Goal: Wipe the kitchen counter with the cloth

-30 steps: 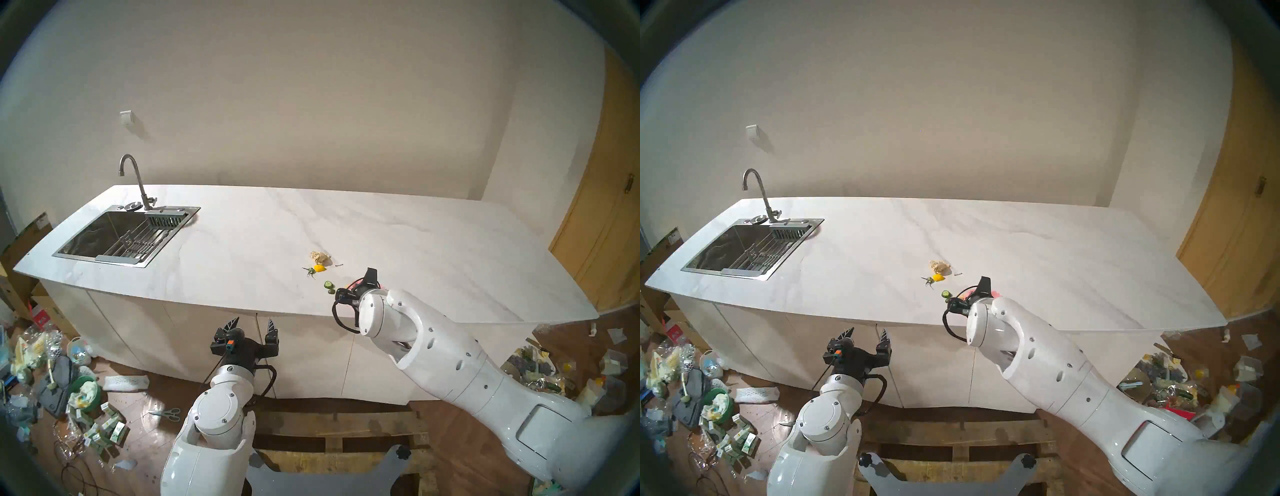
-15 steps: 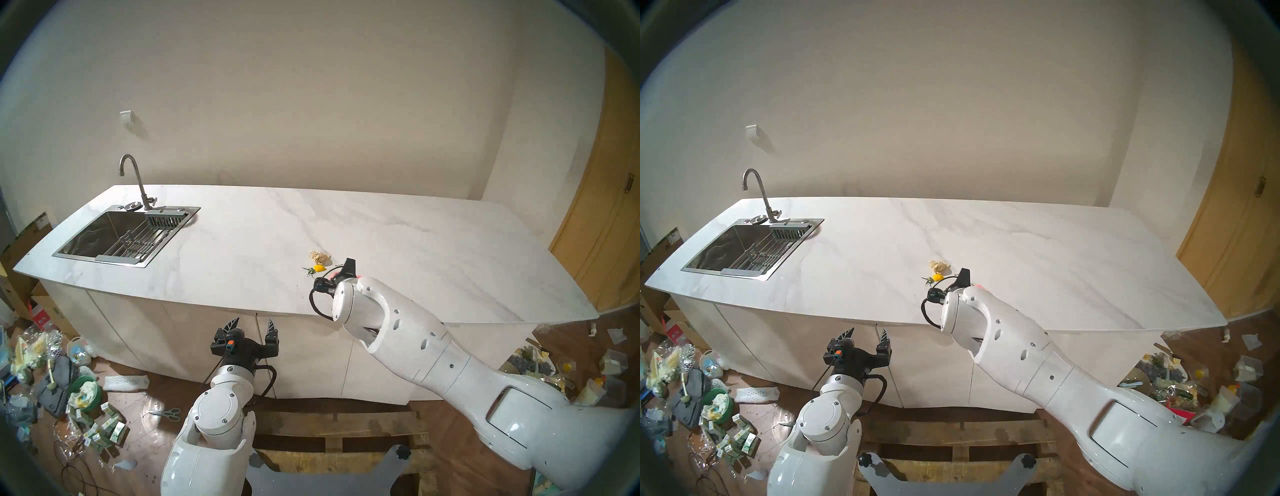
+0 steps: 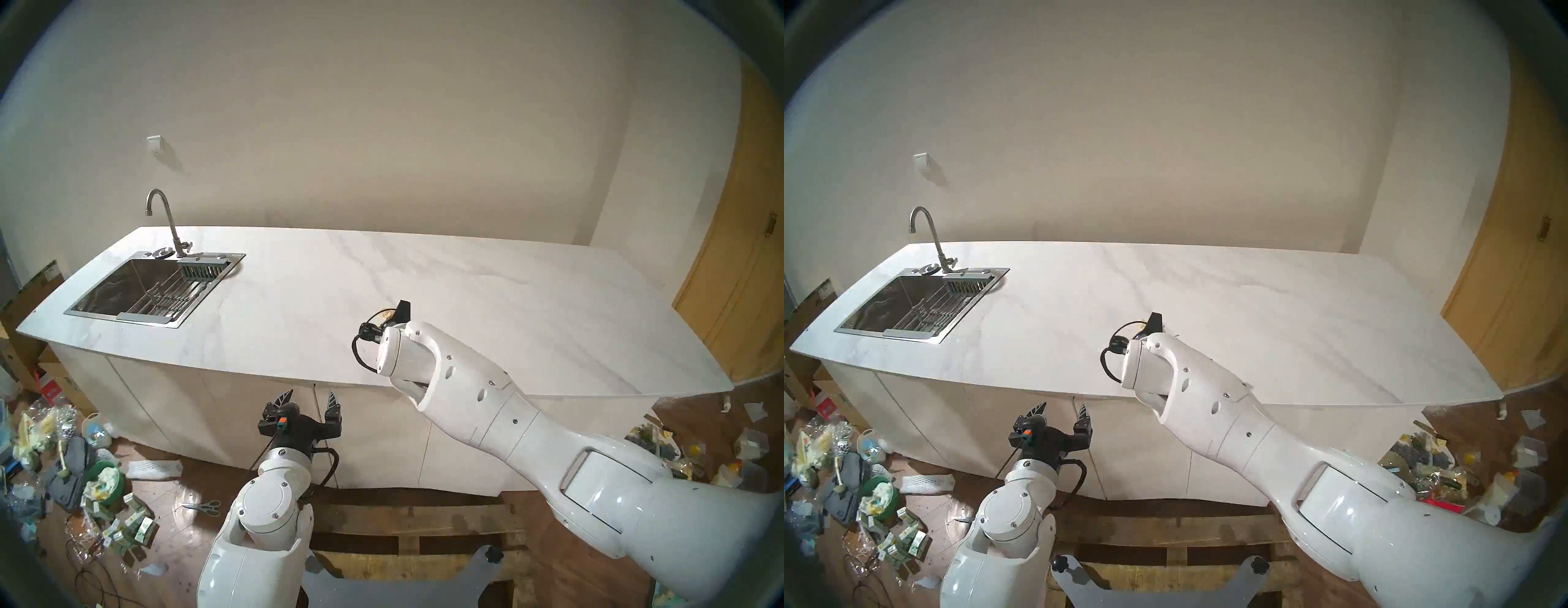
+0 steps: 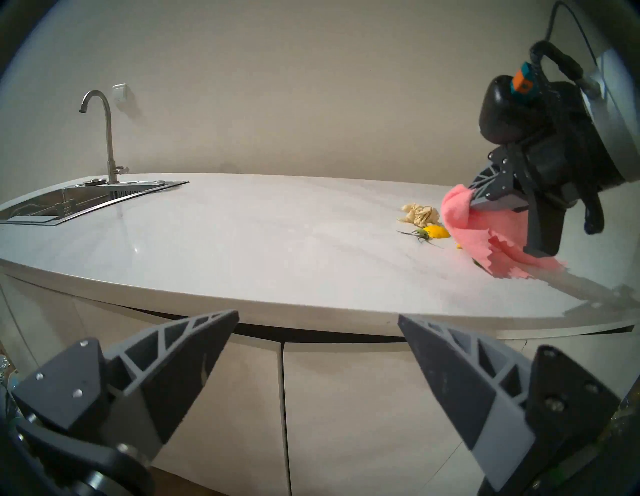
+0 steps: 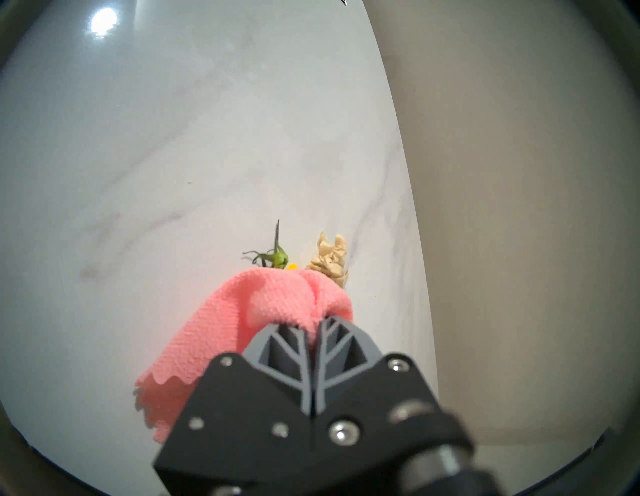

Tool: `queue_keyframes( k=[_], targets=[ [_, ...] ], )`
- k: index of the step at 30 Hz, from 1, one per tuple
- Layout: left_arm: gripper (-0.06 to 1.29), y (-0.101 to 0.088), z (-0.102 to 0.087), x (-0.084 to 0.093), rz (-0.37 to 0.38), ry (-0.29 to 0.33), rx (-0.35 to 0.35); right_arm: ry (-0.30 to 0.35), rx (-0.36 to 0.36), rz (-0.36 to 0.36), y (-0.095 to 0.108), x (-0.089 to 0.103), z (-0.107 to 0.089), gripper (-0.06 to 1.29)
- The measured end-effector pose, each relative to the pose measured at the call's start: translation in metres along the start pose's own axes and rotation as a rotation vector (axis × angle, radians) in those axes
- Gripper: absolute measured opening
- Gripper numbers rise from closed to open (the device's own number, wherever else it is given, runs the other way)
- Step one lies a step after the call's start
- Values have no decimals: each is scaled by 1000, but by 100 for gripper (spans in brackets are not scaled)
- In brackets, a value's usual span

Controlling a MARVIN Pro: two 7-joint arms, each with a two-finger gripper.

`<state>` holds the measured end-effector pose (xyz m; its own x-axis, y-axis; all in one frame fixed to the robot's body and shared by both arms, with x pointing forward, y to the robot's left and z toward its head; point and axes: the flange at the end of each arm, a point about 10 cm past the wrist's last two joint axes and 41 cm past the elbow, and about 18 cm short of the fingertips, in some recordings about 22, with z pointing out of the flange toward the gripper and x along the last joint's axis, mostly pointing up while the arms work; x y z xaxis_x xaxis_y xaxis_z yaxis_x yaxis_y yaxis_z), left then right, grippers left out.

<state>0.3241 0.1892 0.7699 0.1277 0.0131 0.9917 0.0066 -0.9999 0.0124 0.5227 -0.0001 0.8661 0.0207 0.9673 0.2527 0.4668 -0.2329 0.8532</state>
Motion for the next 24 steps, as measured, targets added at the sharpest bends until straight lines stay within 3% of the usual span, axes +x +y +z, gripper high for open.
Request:
queue_keyframes(
  k=[6,15,24],
  targets=[
    [126,0,0,0,0,1,0,-8,-73,67,23,0,3,-2],
    [126,0,0,1,0,1,0,7,-211,151,69,-12,-15,-2],
    [126,0,0,0,0,1,0,-36,-256,193,73,-48,-29,-2]
  ],
)
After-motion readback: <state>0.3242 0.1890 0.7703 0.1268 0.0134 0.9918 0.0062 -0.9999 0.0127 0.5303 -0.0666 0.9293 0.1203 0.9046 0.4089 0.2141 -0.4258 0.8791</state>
